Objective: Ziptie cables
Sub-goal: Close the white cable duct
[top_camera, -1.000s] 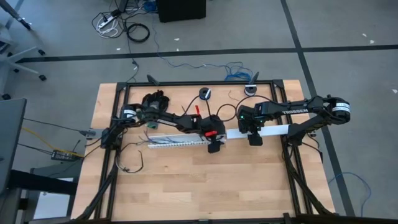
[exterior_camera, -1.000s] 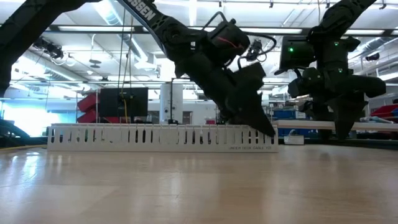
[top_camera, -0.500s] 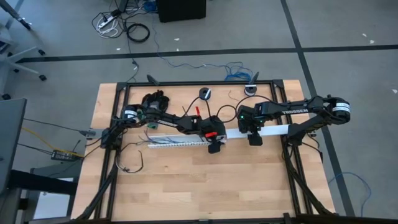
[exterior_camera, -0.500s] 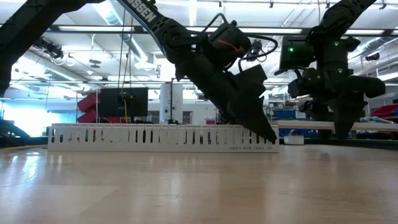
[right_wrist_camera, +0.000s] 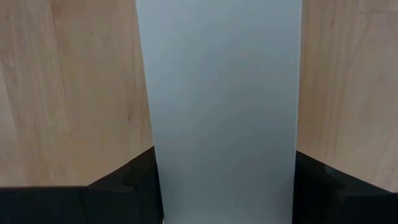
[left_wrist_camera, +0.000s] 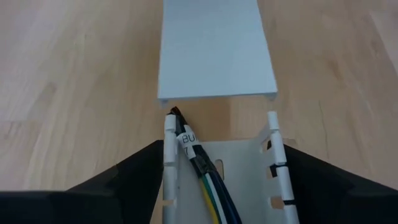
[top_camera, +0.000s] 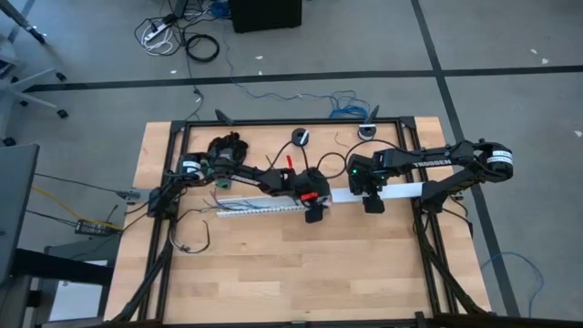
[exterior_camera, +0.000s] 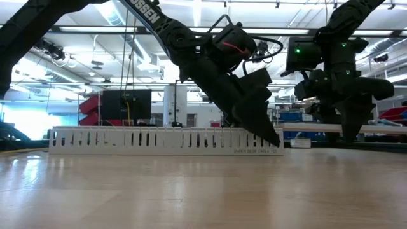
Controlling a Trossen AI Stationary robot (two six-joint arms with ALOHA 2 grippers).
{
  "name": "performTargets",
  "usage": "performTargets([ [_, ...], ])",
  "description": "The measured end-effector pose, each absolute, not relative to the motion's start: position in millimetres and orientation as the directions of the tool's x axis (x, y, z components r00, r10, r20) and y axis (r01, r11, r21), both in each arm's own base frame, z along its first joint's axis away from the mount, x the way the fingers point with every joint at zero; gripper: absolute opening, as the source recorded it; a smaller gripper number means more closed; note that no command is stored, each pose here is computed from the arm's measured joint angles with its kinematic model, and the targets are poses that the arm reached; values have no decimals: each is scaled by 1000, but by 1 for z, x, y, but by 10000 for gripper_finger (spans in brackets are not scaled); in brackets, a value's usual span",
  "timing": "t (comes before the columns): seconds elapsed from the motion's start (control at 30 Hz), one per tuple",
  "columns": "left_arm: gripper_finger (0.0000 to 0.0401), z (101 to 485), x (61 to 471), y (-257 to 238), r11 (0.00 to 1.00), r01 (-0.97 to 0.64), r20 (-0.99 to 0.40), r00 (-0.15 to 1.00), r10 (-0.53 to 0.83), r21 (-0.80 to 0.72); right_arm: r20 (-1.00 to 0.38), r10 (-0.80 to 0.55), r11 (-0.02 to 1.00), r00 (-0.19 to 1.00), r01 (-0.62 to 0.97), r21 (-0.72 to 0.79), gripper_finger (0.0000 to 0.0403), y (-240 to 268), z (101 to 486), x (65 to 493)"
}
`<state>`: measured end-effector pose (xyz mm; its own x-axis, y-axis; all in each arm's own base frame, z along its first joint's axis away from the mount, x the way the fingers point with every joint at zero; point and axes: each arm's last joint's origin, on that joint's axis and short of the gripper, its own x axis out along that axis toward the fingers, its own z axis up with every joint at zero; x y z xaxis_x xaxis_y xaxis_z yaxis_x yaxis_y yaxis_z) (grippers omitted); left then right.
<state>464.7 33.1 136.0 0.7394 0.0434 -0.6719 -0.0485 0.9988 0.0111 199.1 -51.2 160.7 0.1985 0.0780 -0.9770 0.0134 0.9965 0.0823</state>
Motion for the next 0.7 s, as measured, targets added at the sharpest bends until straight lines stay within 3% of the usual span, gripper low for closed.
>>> performTargets([
  [0.7,234,137,465,33,999,-49,-665,745,46,14,-976,82,996,200,13,86,233,-51,161,199],
])
